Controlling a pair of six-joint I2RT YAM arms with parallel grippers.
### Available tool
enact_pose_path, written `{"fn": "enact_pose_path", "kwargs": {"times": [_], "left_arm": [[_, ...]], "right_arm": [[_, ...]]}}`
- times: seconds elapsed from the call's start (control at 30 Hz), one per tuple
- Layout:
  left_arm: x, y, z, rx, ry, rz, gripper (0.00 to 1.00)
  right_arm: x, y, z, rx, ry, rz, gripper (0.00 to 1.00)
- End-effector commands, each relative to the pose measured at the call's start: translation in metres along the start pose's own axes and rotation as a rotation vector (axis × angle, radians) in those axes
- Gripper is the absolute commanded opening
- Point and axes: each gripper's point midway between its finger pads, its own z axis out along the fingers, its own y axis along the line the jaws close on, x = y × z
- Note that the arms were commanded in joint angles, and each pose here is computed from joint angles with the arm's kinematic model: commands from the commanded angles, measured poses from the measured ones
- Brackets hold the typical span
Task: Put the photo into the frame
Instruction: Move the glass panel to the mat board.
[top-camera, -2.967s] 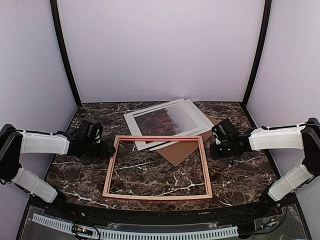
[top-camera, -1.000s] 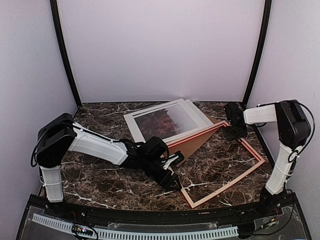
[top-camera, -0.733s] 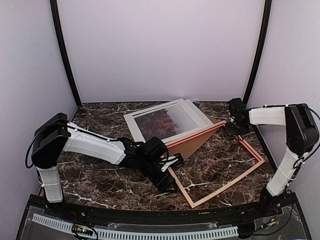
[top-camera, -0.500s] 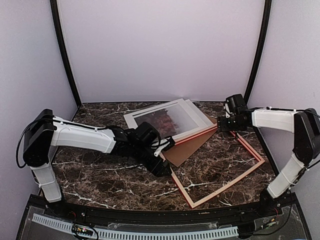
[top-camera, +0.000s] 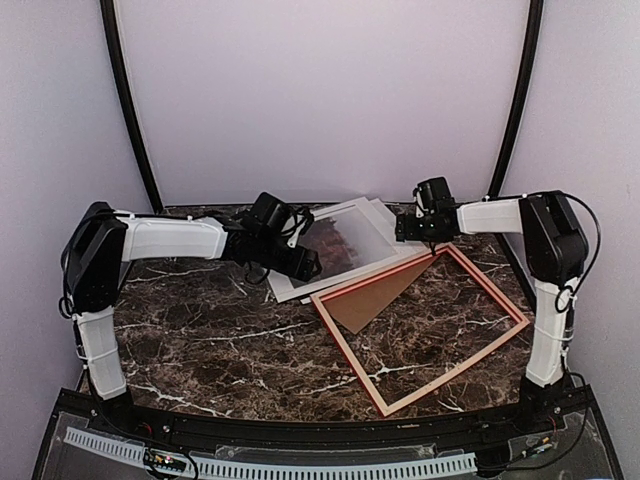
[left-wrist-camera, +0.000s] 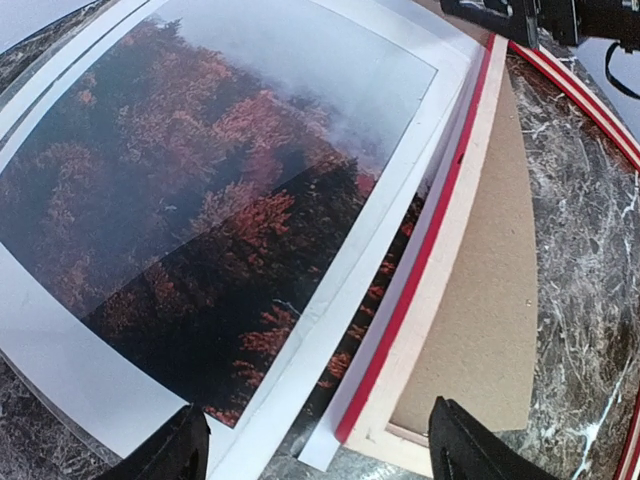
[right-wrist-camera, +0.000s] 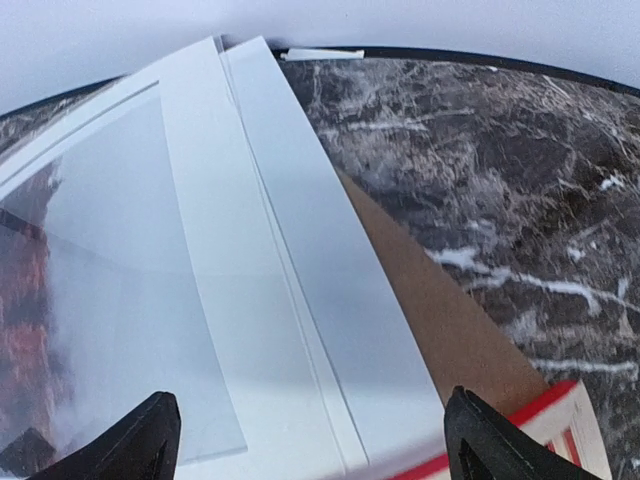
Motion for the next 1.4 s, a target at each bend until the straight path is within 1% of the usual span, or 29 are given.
{"fn": "enact_pose_path", "kwargs": {"times": [0.0,0.17,0.3,0.4,0.67,0.9,1.07,1.27,1.37], "left_arm": [[-0.008,0.015,0.011,-0.039,-0.012,-0.003,0.78],[-0.010,0.034,0.023,-0.045,-0.018,-0.059,0.78],[-0.011,0.042,0.031,-0.022,-0.019,-0.105,0.78],[-0.011,0.045,0.036,-0.010,-0.020,-0.138,0.78],[-0.002,0.051,0.044,-0.012,-0.003,-0.207,0.78],[0.022,0.057,0.048,-0.029,0.047,-0.270,0.78],[0.048,0.061,0.049,-0.050,0.098,-0.328,0.77],[0.076,0.073,0.035,-0.120,0.121,-0.404,0.77],[0.091,0.080,0.019,-0.162,0.121,-0.434,0.77]], "right_arm": [[-0.045,-0.007,0.024,-0.030,-0.071,0.055,0.94],[-0.069,-0.018,0.059,-0.057,-0.054,0.078,0.97],[-0.073,-0.022,0.081,-0.102,-0.012,0.109,0.97],[-0.068,-0.018,0.090,-0.145,0.027,0.132,0.97],[-0.037,-0.009,0.107,-0.210,0.145,0.172,0.95],[-0.008,0.010,0.104,-0.313,0.229,0.189,0.91],[0.011,0.036,0.094,-0.367,0.274,0.130,0.90],[0.030,0.079,0.083,-0.429,0.315,0.048,0.89],[0.040,0.103,0.076,-0.461,0.332,0.011,0.89]]}}
